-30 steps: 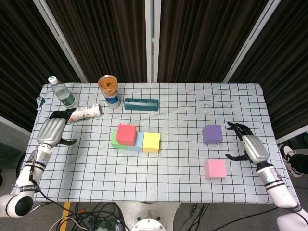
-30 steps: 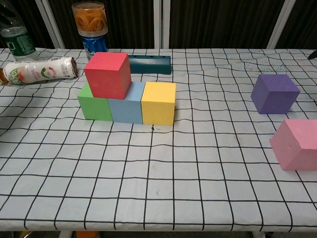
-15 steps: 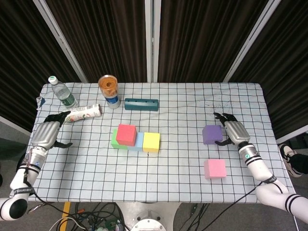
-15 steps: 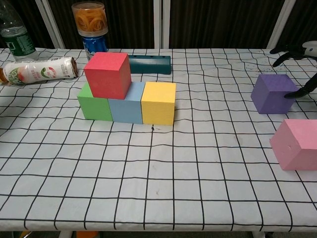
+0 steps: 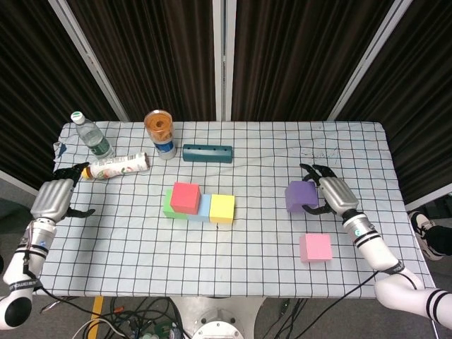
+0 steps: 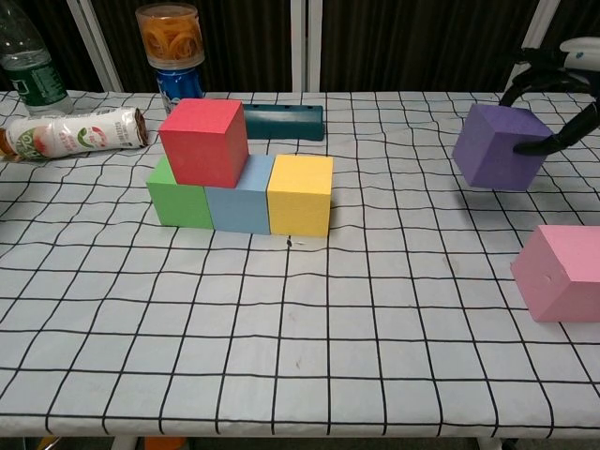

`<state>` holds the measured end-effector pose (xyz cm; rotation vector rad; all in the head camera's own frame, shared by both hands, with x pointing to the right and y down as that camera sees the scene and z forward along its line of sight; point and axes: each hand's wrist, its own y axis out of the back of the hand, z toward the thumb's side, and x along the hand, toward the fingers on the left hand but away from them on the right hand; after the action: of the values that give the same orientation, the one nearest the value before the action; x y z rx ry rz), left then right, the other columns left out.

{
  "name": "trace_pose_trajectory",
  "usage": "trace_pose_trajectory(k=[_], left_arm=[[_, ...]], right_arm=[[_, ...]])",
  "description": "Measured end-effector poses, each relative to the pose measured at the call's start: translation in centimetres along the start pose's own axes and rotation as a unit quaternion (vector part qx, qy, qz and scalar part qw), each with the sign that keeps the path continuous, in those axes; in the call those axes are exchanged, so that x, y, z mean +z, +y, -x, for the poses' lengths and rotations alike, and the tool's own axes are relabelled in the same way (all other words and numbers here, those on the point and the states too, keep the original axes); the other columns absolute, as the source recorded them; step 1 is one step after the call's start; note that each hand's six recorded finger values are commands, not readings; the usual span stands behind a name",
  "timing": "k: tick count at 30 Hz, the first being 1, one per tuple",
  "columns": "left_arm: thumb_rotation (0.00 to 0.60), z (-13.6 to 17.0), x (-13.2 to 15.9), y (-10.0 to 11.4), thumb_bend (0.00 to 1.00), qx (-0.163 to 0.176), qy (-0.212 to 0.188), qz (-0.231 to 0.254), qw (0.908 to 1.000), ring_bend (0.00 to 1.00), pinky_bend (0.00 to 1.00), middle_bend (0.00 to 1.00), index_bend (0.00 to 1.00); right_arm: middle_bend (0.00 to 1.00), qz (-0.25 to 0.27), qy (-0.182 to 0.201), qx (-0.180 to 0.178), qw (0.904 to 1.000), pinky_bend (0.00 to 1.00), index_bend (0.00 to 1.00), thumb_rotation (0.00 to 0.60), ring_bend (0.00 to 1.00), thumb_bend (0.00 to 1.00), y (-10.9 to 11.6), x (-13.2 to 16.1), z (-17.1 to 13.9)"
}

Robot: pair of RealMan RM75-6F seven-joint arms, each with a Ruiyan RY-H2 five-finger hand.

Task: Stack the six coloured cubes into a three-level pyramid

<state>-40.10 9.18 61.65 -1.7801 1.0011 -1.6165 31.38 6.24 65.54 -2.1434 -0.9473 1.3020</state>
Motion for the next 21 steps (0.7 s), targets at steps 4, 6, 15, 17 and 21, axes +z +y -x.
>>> trace_pose_trajectory(k=[4,6,15,17,21], left_arm=[[0.6,0.5,-0.5,-0.4,0.11,-0.002,0.003,-0.005,1.0,0.1,0.09,0.07,0.07],[0.6,0.8,-0.6,-0.6,0.11,-0.004,0.004,-0.008,1.0,0.1,0.09,0.07,0.07],[0.6,1.1,-0.9,-1.5,0.11,-0.011,-0.001,-0.011,0.9999,0.1,0.09,0.07,0.07],[0.6,1.1,-1.0,-1.6,0.11,-0.012,-0.002,-0.013,0.9998,0.1,0.09,0.07,0.07],[0.6,0.9,-1.1,-1.9,0.11,-0.018,-0.002,-0.017,0.9997,0.1,0.09,0.07,0.07]], right_arm=[[0.45,0.027,0.033,0.007,0.9991,0.0,0.0,0.6,0.05,0.28,0.8,4.4,-0.2],[0.45,0.03,0.043,0.01,0.9986,0.0,0.0,0.6,0.05,0.28,1.1,6.5,0.1],[0.45,0.016,0.052,0.02,0.9984,0.0,0.0,0.6,0.05,0.25,0.2,13.2,3.2],[0.45,0.018,0.051,0.024,0.9983,0.0,0.0,0.6,0.05,0.24,-0.5,14.5,3.8],[0.45,0.012,0.046,0.032,0.9984,0.0,0.0,0.6,0.05,0.23,-2.0,17.1,4.9]])
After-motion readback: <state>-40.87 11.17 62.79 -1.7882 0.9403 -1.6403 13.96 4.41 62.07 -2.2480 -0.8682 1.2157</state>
